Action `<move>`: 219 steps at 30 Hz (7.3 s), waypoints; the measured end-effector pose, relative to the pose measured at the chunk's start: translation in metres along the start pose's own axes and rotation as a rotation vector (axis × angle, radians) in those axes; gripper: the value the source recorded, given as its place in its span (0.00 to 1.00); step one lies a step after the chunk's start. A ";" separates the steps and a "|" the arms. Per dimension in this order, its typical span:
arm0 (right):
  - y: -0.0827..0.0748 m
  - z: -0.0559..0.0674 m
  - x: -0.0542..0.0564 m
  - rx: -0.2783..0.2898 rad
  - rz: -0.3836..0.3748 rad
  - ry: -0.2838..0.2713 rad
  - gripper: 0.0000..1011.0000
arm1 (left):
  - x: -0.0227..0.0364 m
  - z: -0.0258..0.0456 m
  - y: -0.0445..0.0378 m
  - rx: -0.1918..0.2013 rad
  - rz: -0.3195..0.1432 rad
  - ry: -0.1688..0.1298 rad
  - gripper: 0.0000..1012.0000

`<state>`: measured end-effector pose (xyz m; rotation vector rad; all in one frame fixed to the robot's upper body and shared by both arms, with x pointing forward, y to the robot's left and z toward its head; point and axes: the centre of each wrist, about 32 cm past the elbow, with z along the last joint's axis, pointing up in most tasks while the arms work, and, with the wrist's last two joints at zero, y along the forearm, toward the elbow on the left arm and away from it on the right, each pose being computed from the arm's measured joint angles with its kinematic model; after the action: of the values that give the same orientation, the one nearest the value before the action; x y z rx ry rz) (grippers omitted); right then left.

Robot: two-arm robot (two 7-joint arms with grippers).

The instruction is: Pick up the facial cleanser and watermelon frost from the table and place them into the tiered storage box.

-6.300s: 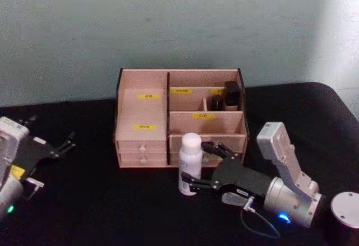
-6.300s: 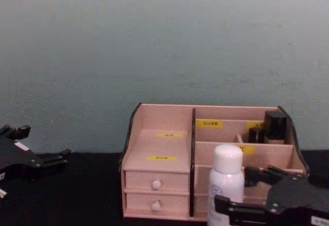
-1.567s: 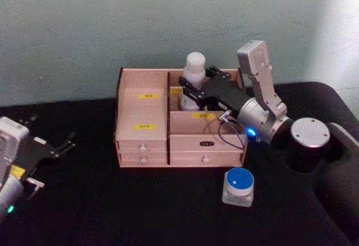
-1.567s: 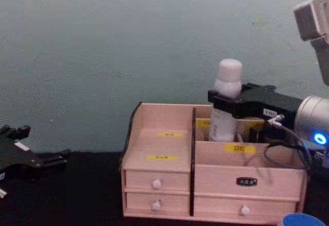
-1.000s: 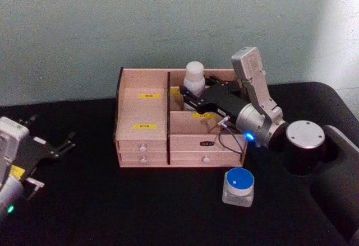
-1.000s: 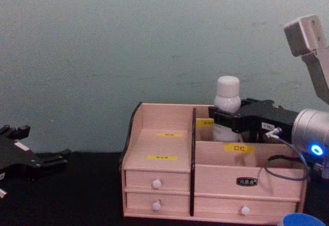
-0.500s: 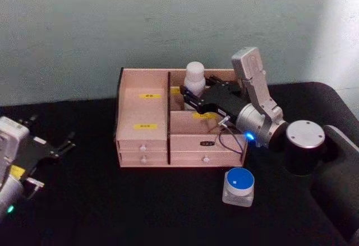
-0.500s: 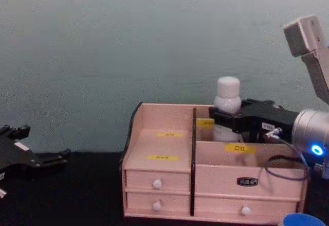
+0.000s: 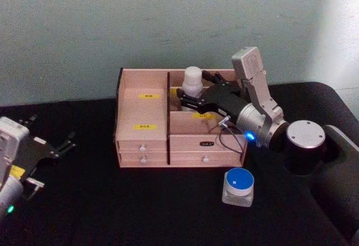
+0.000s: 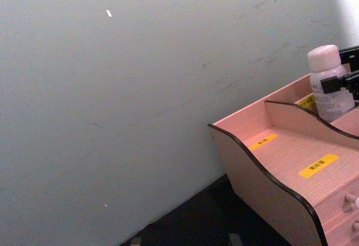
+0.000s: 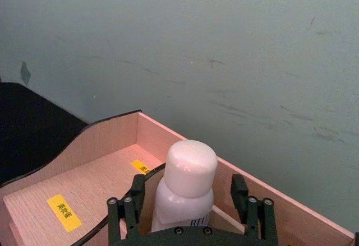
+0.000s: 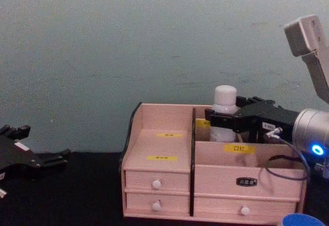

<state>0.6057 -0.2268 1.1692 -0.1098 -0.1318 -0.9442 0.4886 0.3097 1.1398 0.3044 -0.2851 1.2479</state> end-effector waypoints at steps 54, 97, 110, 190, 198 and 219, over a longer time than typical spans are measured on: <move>-0.185 0.010 -0.008 -0.104 0.217 0.096 0.99 | 0.0000 0.0000 0.0000 0.000 0.000 0.000 0.99; -0.167 -0.020 -0.009 -0.326 0.216 0.083 0.99 | 0.0000 0.0000 0.0000 0.000 0.000 0.000 0.99; -0.164 -0.023 -0.007 -0.338 0.211 0.101 0.99 | 0.0000 0.0000 0.0000 0.000 0.000 0.000 0.99; -0.160 -0.026 -0.007 -0.354 0.206 0.125 0.71 | 0.0000 0.0000 0.0000 0.000 0.000 0.000 0.99; -0.161 -0.025 -0.008 -0.329 0.213 0.092 0.71 | 0.0000 0.0000 0.0000 0.000 0.000 0.000 0.99; -0.138 0.004 -0.008 -0.143 0.317 0.042 0.71 | 0.0000 0.0000 0.0000 0.000 0.000 0.000 0.99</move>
<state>0.4889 -0.3002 1.1767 -0.2353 -0.0066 -0.6379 0.4886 0.3097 1.1398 0.3044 -0.2850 1.2479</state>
